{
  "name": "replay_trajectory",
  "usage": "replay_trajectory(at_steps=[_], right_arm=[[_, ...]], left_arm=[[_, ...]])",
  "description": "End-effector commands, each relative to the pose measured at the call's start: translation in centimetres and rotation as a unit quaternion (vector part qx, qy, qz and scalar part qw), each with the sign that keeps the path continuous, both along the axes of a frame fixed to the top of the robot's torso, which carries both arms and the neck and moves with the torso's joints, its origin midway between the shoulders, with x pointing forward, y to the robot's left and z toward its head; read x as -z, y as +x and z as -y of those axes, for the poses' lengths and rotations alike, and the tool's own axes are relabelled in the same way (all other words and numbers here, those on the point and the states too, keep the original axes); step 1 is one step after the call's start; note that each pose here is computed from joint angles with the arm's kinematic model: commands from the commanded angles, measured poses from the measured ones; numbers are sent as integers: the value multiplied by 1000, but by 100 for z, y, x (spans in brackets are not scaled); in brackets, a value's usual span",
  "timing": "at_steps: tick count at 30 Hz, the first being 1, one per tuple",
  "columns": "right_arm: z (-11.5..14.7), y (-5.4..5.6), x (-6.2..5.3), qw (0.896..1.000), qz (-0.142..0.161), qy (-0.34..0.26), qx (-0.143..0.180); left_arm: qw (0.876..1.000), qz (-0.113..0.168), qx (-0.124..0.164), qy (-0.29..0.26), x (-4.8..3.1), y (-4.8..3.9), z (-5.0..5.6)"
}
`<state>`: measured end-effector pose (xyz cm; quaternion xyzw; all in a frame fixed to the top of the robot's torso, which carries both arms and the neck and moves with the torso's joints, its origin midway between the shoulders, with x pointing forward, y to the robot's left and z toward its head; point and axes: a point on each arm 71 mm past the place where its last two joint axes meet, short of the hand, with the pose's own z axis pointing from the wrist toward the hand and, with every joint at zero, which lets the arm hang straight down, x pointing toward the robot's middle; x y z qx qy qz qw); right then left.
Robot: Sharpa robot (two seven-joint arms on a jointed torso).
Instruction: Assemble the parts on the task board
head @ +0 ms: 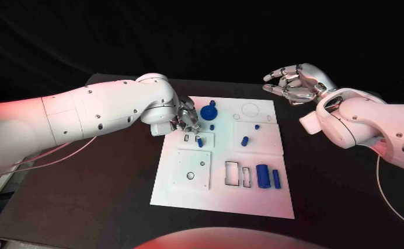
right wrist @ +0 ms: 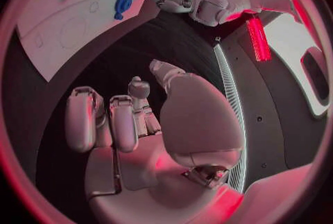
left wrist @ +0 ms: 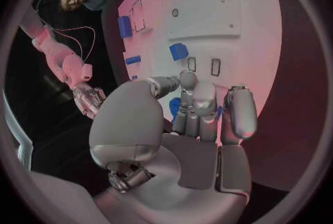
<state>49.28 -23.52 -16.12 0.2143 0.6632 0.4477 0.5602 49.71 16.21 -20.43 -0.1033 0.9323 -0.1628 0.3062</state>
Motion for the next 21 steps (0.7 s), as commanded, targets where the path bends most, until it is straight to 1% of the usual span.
replay_trajectory(at_steps=[1, 4, 6, 9, 13, 16, 18, 20, 21], right_arm=[[-8, -7, 13, 1000, -4, -4, -8], [-1, -8, 17, 1000, -5, -4, -7], [3, -10, 21, 1000, -6, -4, -7], [13, -13, 26, 1000, -7, -5, -7], [23, -17, 31, 1000, -8, -5, -6], [28, -19, 34, 1000, -8, -5, -6], [30, -21, 35, 1000, -8, -5, -6], [33, -22, 38, 1000, -9, -5, -5], [34, -23, 38, 1000, -9, -6, -5]], left_arm=[[1000, 5, -1, -8, 0, -8, -18], [1000, 14, -2, -18, -11, -13, -54], [999, 26, 2, -29, -30, -16, -75], [997, 53, 12, -52, -81, -21, -112], [993, 81, 29, -80, -137, -38, -136], [988, 108, 49, -101, -186, -57, -138], [985, 122, 62, -105, -204, -70, -136], [980, 142, 83, -107, -224, -92, -131], [979, 148, 90, -107, -229, -100, -128]])
